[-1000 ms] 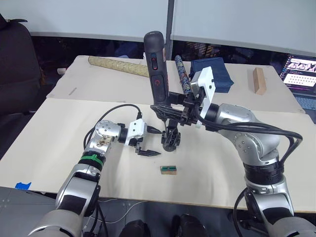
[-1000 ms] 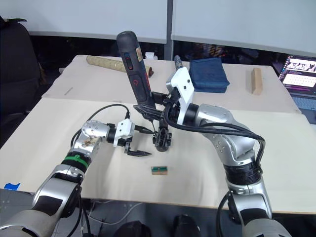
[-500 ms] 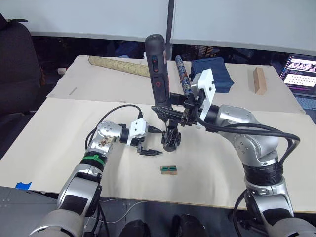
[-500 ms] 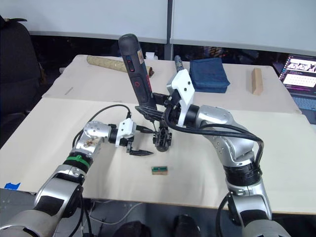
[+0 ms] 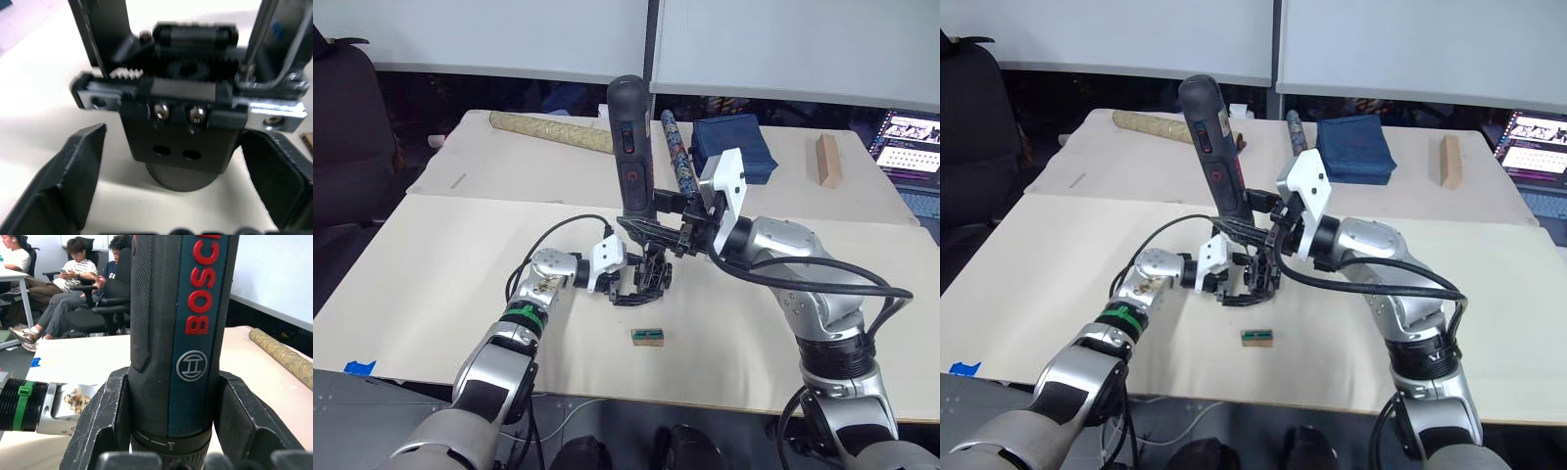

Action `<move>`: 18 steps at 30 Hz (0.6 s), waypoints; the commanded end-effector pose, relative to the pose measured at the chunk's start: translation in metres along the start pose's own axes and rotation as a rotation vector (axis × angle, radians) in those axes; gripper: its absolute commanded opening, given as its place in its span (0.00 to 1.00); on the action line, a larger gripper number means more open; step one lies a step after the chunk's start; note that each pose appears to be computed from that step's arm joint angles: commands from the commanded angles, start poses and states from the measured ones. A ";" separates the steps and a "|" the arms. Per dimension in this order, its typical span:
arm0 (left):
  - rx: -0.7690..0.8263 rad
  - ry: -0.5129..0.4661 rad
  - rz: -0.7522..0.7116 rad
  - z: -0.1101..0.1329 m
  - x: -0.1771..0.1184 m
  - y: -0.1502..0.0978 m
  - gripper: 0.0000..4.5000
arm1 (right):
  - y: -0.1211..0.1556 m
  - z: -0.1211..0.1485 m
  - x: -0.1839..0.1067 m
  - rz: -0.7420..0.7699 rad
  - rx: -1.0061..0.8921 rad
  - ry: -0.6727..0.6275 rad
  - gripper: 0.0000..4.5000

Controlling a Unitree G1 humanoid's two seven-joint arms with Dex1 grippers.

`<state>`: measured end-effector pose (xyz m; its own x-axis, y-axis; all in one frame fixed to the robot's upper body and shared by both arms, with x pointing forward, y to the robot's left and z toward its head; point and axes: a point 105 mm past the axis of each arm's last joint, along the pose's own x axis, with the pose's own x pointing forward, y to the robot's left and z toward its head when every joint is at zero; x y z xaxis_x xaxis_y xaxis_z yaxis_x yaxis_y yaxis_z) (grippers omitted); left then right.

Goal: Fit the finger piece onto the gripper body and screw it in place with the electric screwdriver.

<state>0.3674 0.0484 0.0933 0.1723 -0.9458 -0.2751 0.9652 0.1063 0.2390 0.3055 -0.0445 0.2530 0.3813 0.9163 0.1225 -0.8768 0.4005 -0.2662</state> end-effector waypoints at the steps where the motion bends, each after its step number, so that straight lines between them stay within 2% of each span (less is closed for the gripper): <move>1: 0.055 -0.003 -0.011 0.009 0.000 0.004 0.64 | 0.001 0.010 -0.006 0.005 -0.074 -0.036 0.43; 2: 0.060 0.004 -0.021 0.007 0.000 0.003 0.52 | 0.002 0.008 -0.007 0.013 -0.080 -0.034 0.43; 3: 0.062 0.008 -0.029 0.006 0.000 0.002 0.50 | 0.003 0.007 -0.008 0.023 -0.085 -0.033 0.43; 9: 0.063 0.018 -0.033 0.005 -0.001 0.003 0.51 | 0.006 -0.020 -0.012 0.104 -0.029 0.044 0.43; 18: 0.069 0.017 -0.030 0.006 -0.002 0.004 0.51 | -0.015 -0.044 -0.012 0.004 0.117 0.120 0.43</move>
<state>0.3668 0.0477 0.0903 0.1464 -0.9419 -0.3023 0.9666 0.0713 0.2460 0.3132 -0.0512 0.2439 0.3332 0.9365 0.1090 -0.9017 0.3503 -0.2533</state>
